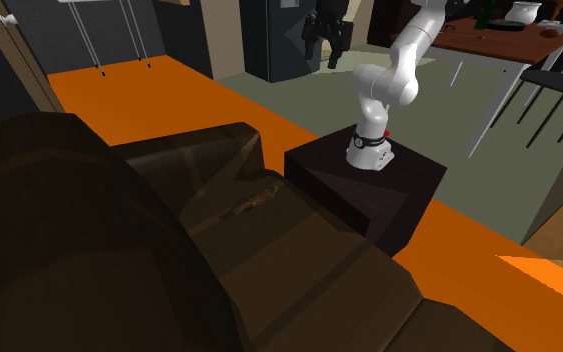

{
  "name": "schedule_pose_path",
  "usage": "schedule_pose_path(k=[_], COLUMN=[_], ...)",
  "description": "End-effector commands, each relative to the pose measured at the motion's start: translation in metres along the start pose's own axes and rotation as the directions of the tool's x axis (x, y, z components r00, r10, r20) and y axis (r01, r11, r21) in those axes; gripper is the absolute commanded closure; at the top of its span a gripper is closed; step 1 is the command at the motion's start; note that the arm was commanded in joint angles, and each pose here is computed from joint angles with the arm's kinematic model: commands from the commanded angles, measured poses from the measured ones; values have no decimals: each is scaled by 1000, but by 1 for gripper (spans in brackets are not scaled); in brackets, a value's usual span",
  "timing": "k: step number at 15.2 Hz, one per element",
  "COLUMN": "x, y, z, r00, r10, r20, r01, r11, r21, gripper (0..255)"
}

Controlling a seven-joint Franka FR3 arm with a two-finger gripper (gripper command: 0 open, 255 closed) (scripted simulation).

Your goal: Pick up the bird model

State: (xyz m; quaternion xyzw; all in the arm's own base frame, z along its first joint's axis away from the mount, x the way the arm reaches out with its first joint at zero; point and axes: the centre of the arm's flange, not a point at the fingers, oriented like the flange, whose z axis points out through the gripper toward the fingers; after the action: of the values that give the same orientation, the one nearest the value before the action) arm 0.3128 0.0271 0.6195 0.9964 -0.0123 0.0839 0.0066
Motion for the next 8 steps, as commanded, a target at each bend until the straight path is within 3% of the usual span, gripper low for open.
schedule_pose_path(k=[1,8], x=[0,36], y=[0,17], z=[0,87], r00=[1000,998], r10=[0,19], r20=[0,54], r01=[0,-19], r11=[1000,1000], r21=[0,-2], gripper=[0,0])
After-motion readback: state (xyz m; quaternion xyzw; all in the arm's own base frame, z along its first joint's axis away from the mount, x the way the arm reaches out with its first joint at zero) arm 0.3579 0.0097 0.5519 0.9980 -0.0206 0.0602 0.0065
